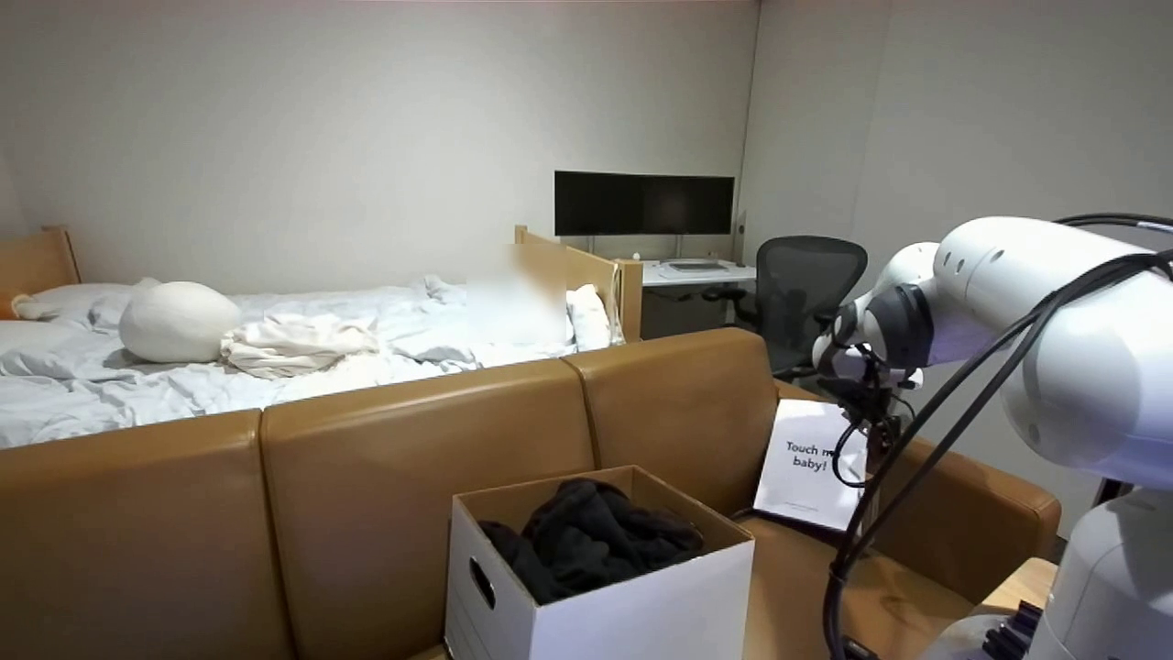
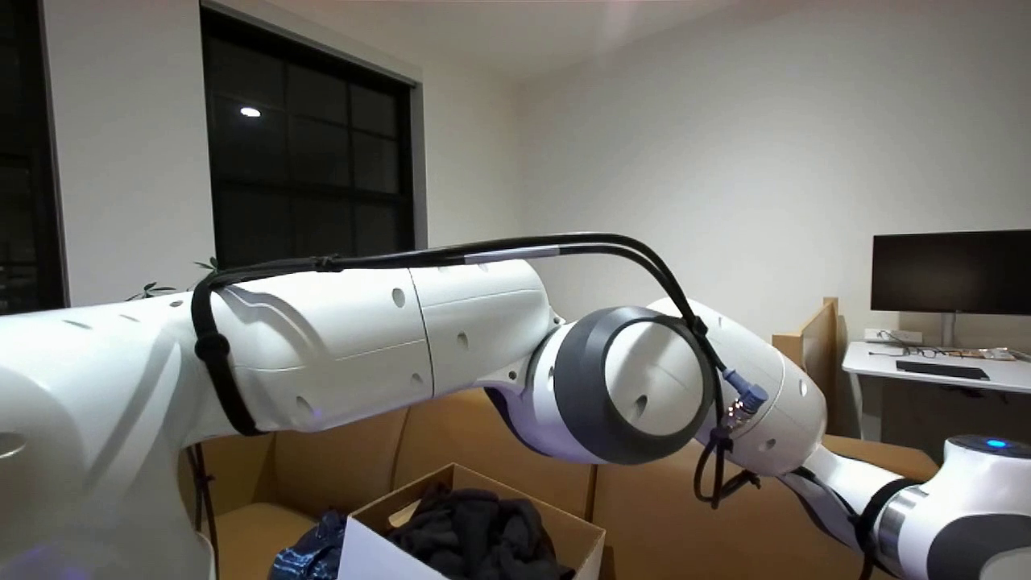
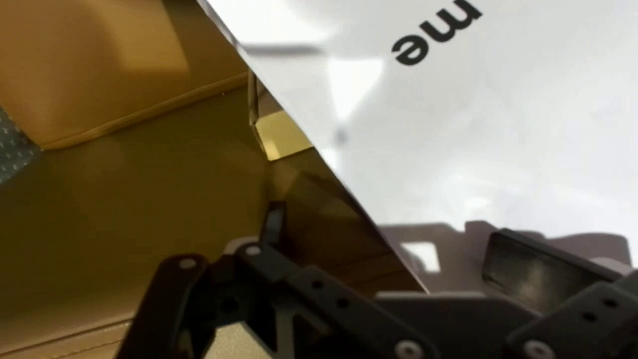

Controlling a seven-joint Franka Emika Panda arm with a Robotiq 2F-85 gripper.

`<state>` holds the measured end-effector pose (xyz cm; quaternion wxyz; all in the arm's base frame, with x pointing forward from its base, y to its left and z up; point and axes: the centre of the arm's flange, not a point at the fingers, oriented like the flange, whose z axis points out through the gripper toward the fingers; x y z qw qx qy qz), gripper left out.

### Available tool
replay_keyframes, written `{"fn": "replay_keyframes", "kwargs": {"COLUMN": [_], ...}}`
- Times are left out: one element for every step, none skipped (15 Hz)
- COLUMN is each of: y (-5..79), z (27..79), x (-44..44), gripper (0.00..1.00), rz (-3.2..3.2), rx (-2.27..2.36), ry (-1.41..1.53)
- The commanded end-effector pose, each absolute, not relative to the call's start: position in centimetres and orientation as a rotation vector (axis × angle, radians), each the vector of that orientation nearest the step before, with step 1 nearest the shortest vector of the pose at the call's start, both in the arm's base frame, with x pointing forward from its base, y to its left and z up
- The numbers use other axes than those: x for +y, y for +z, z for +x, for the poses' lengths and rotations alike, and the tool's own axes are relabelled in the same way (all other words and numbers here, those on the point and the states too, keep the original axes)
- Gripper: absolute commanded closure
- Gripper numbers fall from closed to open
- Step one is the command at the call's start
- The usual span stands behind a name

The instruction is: Put the white paper bag in the box

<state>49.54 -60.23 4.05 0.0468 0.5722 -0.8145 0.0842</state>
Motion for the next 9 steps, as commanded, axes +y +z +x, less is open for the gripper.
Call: {"fn": "replay_keyframes", "kwargs": {"y": [4.5, 4.9, 5.1, 5.3, 5.8, 6.2, 7.0, 7.5, 7.8], "z": [50.5, 50.4, 50.4, 50.5, 50.5, 50.6, 50.7, 50.8, 50.6], "x": [-63.7, -63.5, -63.2, -62.9, -62.5, -62.3, -62.3, -62.7, -63.1], "gripper": [0.00, 0.00, 0.00, 0.00, 0.00, 0.00, 0.00, 0.00, 0.00], "rz": [1.724, 1.734, 1.744, 1.755, 1.772, 1.781, 1.786, 1.785, 1.782], "rx": [-2.577, -2.607, -2.630, -2.648, -2.648, -2.642, -2.631, -2.625, -2.617], "ry": [0.477, 0.482, 0.492, 0.505, 0.526, 0.552, 0.581, 0.605, 0.614]}}
